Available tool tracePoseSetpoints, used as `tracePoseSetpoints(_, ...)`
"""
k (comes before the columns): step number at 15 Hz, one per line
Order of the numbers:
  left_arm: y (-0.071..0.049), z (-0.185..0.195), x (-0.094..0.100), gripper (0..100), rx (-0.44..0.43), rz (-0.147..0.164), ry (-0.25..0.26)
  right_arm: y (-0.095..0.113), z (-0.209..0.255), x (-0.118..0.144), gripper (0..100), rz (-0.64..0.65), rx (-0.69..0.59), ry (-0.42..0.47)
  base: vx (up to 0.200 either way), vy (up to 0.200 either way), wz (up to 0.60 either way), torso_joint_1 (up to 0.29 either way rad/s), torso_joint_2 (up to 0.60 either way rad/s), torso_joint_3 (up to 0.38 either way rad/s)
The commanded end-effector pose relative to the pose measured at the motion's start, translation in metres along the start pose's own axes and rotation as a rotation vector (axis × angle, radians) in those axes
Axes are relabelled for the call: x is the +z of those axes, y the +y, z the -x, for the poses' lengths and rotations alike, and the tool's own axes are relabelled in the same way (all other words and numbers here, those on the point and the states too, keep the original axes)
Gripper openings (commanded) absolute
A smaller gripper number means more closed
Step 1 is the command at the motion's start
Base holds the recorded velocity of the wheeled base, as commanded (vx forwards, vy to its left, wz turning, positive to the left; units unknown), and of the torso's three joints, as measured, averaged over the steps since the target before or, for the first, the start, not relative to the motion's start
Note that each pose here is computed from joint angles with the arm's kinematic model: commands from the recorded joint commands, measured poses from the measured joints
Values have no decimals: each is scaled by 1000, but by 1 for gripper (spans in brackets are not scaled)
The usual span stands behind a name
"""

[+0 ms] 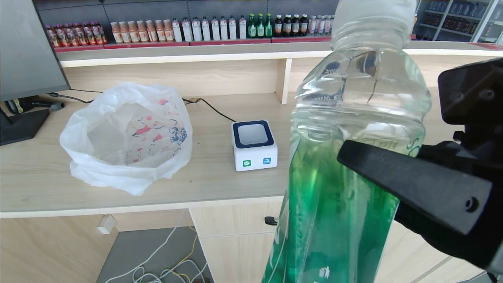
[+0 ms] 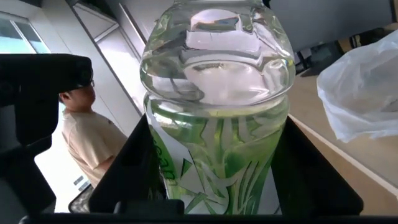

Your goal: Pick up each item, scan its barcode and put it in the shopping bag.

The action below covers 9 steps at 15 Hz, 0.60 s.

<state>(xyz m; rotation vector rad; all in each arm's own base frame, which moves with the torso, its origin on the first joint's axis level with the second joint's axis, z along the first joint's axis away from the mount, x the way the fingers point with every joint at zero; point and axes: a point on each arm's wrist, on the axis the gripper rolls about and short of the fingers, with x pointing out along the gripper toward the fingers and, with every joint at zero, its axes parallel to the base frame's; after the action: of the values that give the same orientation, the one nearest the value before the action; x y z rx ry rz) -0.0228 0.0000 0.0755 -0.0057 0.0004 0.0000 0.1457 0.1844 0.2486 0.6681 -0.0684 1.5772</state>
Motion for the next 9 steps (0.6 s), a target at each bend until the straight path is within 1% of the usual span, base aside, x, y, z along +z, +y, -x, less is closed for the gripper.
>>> tracePoseSetpoints(1, 0, 0, 0, 100, 0, 0, 0, -9, 2, -12, 0, 34, -30, 36, 0, 0, 0, 0, 0, 0)
tracePoseSetpoints(4, 0, 0, 0, 100, 0, 0, 0, -12, 5, -19, 0, 64, -49, 58, 0, 0, 0, 0, 0, 0)
tracePoseSetpoints(6, 0, 0, 0, 100, -2, 0, 0, -23, 8, -27, 0, 122, -82, 87, 0, 0, 0, 0, 0, 0)
tracePoseSetpoints(9, 0, 0, 0, 100, 0, 0, 0, -33, 6, -36, 0, 204, -99, 118, 0, 0, 0, 0, 0, 0)
